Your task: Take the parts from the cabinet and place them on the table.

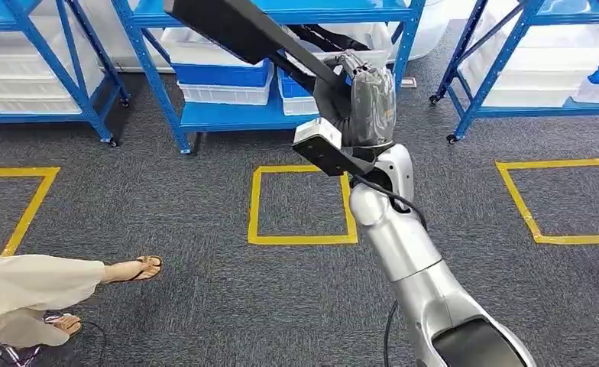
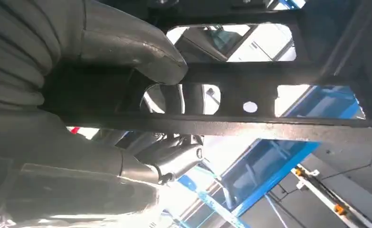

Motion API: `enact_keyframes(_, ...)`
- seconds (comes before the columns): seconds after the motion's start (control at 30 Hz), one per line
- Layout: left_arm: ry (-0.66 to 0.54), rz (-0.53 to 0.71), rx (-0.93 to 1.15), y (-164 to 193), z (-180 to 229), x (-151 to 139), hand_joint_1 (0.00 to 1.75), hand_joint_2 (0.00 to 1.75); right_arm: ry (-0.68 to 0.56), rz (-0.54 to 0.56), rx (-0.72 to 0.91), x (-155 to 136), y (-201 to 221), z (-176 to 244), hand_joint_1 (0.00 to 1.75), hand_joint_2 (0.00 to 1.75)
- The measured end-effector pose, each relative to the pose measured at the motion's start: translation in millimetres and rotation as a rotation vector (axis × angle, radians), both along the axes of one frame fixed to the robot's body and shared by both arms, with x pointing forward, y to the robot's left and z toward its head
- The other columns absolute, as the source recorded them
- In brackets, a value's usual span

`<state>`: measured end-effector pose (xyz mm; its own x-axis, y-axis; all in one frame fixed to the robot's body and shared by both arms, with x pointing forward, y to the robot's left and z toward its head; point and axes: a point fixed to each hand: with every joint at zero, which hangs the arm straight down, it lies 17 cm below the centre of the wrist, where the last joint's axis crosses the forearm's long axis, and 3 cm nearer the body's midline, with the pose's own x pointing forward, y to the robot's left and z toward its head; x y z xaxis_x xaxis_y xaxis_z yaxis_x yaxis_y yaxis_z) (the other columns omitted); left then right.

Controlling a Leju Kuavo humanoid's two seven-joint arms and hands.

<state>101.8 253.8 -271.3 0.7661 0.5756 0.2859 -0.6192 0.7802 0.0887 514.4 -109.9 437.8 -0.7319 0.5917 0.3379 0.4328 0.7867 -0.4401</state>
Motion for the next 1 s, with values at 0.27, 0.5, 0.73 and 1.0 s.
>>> enact_keyframes(0.27, -0.008, -0.011, -0.006, -1, 0, 0, 0.00, 1.75, -0.001, -0.024, -0.001, 0, 2, -1, 1.75, 1.75)
enact_keyframes(0.5, -0.025, -0.033, -0.011, 0, 0, 4, 0.00, 1.75, -0.015, -0.069, -0.013, -7, -4, -1, 1.75, 1.75)
enact_keyframes(0.73, -0.022, -0.037, -0.017, 1, 0, 4, 0.00, 1.75, -0.003, -0.103, -0.038, -12, -17, -18, 1.75, 1.75)
enact_keyframes(1.0, -0.025, -0.052, -0.022, 1, 0, 4, 0.00, 1.75, -0.031, -0.124, -0.049, -22, -24, -12, 1.75, 1.75)
